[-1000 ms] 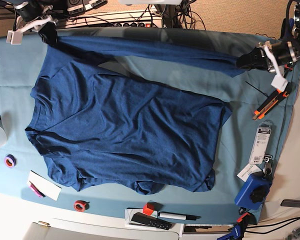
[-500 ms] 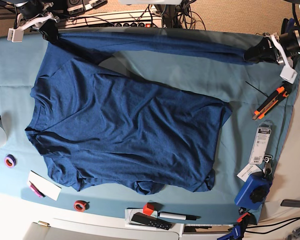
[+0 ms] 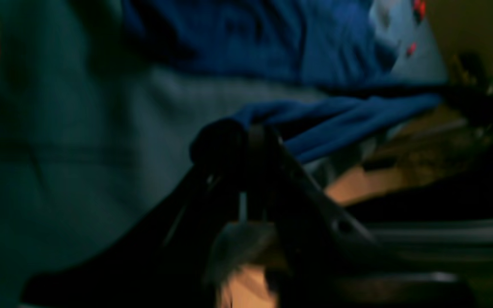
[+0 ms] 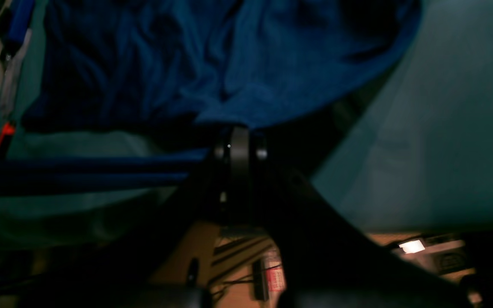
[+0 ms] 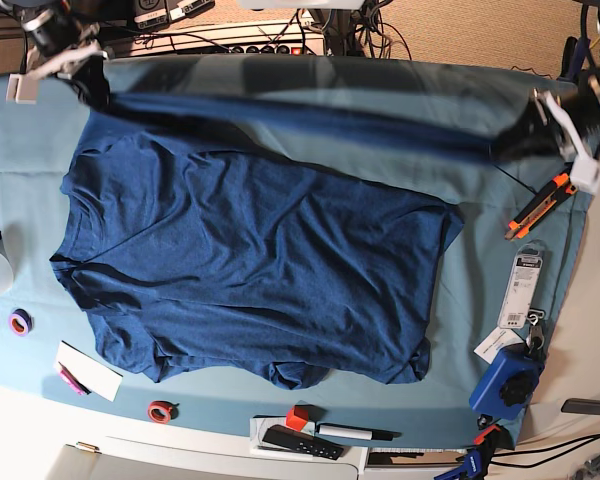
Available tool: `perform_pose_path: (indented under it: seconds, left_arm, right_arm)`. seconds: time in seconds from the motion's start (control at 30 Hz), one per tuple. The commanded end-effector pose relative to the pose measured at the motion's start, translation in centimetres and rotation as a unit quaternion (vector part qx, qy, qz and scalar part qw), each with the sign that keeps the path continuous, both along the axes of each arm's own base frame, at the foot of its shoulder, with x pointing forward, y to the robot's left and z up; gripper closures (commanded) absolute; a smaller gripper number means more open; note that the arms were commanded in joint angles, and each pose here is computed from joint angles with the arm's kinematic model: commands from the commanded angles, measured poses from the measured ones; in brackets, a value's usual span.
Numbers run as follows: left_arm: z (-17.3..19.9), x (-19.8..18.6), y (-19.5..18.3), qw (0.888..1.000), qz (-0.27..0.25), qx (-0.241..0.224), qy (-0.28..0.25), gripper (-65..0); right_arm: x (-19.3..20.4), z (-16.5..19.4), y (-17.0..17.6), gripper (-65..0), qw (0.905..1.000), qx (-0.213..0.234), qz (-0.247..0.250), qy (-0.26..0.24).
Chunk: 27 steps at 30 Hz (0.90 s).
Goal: Layout the t-shirt on the table in an organized manner, then fold the t-shirt properly
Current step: 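Lower the stretched sleeve across the shirt body with both grippers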
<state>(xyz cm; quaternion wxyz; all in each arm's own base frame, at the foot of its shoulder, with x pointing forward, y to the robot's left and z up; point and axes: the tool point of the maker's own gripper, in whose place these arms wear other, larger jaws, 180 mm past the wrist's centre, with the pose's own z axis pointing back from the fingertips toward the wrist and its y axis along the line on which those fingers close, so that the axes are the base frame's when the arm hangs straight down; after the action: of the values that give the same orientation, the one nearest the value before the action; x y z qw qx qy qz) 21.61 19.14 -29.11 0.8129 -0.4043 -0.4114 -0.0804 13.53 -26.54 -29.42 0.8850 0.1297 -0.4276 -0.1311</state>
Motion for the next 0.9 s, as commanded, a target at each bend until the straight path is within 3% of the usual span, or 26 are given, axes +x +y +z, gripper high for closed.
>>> perform_pose_path:
  seconds: [0.0, 0.23, 0.5, 0.87]
  left_arm:
    - [1.5, 1.2, 0.3, 0.999, 0.006, 0.002, -0.034, 0.0]
    - [2.4, 4.8, -0.3, 0.994, 0.03, 0.029, -0.1, 0.0]
    - [3.0, 6.4, 0.0, 0.988, 0.053, 0.052, -0.139, 0.0]
    - [3.8, 8.2, 0.5, 0.982, 0.057, 0.082, -0.163, 0.0]
  right_arm:
    - [0.5, 0.7, -0.4, 0.0, 0.9998, -0.018, 0.001, -0.01]
    - [4.8, -0.1, -0.2, 0.0, 0.9974, -0.071, 0.004, -0.014]
    - [9.8, -0.1, 0.9, 0.0, 0.9905, -0.136, 0.0, -0.022]
    - [11.1, -1.9, 0.0, 0.0, 0.9842, -0.177, -0.013, 0.009]
